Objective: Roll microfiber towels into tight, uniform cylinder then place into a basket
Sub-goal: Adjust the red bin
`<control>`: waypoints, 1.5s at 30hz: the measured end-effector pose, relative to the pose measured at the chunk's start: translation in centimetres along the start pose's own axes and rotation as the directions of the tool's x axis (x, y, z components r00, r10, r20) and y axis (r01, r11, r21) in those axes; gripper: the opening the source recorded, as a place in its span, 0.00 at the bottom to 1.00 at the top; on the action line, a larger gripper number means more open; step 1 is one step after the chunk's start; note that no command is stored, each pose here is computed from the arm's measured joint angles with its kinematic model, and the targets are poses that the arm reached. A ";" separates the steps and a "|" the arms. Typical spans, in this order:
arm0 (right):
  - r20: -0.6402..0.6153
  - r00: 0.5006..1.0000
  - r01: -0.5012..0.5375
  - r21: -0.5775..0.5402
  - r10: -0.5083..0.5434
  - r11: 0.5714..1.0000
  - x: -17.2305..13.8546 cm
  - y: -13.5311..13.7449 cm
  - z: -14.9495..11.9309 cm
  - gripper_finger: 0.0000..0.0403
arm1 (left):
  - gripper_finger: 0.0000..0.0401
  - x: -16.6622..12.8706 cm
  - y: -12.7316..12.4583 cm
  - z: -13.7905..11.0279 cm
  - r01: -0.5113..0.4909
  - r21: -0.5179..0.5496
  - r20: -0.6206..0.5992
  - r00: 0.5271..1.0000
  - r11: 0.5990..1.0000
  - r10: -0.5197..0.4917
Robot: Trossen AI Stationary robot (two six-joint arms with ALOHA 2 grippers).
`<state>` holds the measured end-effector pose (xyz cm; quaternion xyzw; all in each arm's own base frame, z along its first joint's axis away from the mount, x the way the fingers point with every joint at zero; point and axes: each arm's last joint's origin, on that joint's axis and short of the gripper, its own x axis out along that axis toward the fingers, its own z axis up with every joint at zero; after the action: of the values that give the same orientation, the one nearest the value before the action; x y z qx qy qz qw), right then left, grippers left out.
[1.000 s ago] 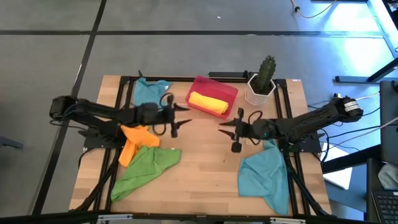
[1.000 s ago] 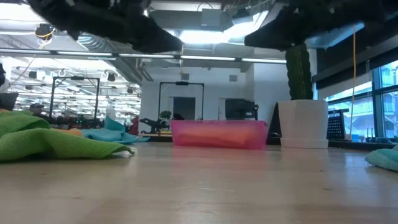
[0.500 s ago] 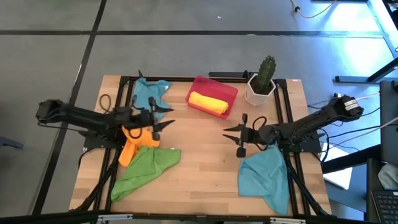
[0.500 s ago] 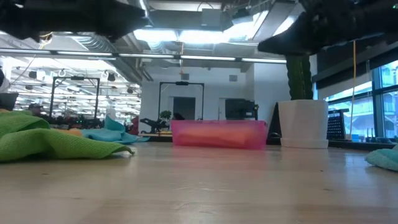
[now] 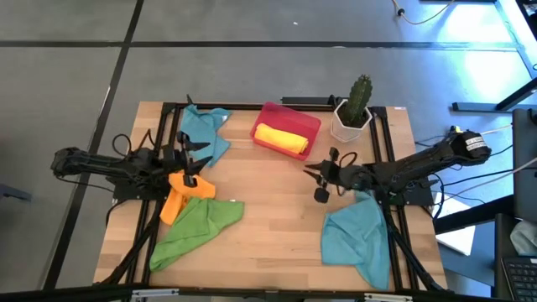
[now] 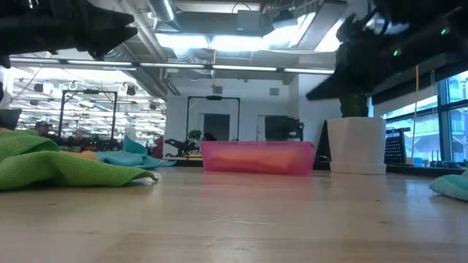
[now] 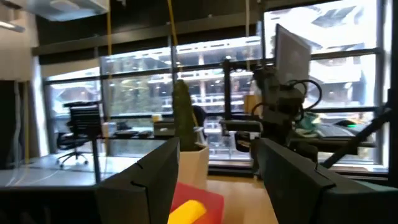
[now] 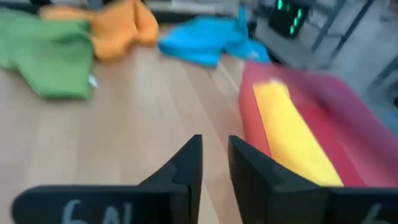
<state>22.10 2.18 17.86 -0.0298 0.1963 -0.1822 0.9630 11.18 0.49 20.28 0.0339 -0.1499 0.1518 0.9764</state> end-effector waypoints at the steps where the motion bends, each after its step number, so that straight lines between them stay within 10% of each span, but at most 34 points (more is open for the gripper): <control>1: -0.020 1.000 0.007 0.008 -0.007 1.000 0.4 -0.3 -0.2 0.15 | 0.51 0.0 0.0 -0.1 -0.013 -0.002 -0.004 1.000 1.000 0.013; 18: -0.333 0.857 0.466 0.181 -0.392 0.866 3.4 -7.8 -3.9 0.03 | 0.51 0.0 0.1 -0.3 -0.029 -0.040 -0.019 0.999 0.999 0.028; 45: -0.379 0.846 0.435 0.085 -0.374 0.897 12.0 -12.3 -1.1 0.03 | 0.51 0.0 0.0 -0.4 -0.024 -0.049 -0.033 0.999 0.999 0.022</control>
<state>27.82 -13.66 14.06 0.0438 0.3392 -0.3997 0.8504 11.24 0.55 19.88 0.0056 -0.1380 0.1600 0.9774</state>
